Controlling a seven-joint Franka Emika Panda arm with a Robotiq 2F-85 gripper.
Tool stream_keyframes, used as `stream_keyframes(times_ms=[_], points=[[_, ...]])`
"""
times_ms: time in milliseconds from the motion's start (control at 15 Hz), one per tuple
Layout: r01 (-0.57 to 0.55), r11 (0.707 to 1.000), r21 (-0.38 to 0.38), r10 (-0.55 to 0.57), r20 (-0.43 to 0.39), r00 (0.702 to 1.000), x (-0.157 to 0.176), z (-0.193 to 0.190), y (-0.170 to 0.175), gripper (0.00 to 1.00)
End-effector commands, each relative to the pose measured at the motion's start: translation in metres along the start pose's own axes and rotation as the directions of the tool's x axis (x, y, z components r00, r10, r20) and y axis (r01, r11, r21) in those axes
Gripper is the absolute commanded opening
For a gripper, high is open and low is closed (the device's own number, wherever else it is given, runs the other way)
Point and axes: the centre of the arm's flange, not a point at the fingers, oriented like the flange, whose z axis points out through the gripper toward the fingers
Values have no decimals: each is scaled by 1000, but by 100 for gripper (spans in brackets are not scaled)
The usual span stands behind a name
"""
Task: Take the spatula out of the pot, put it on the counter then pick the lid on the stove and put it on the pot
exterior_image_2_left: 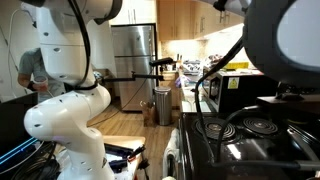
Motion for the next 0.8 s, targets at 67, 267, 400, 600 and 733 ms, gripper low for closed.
stream_keyframes(times_ms=[67,267,400,600,733], points=[[10,1000,27,-9,-6,1000,-11,2,11,34],[6,1000,22,-6,-1,1000,-10,2,12,34],[4,1000,21,-4,-7,1000,-9,2,12,34],[7,1000,20,-7,-7,1000,-8,-1,12,90],[24,999,41,-24,-10,1000,-8,-7,9,99]])
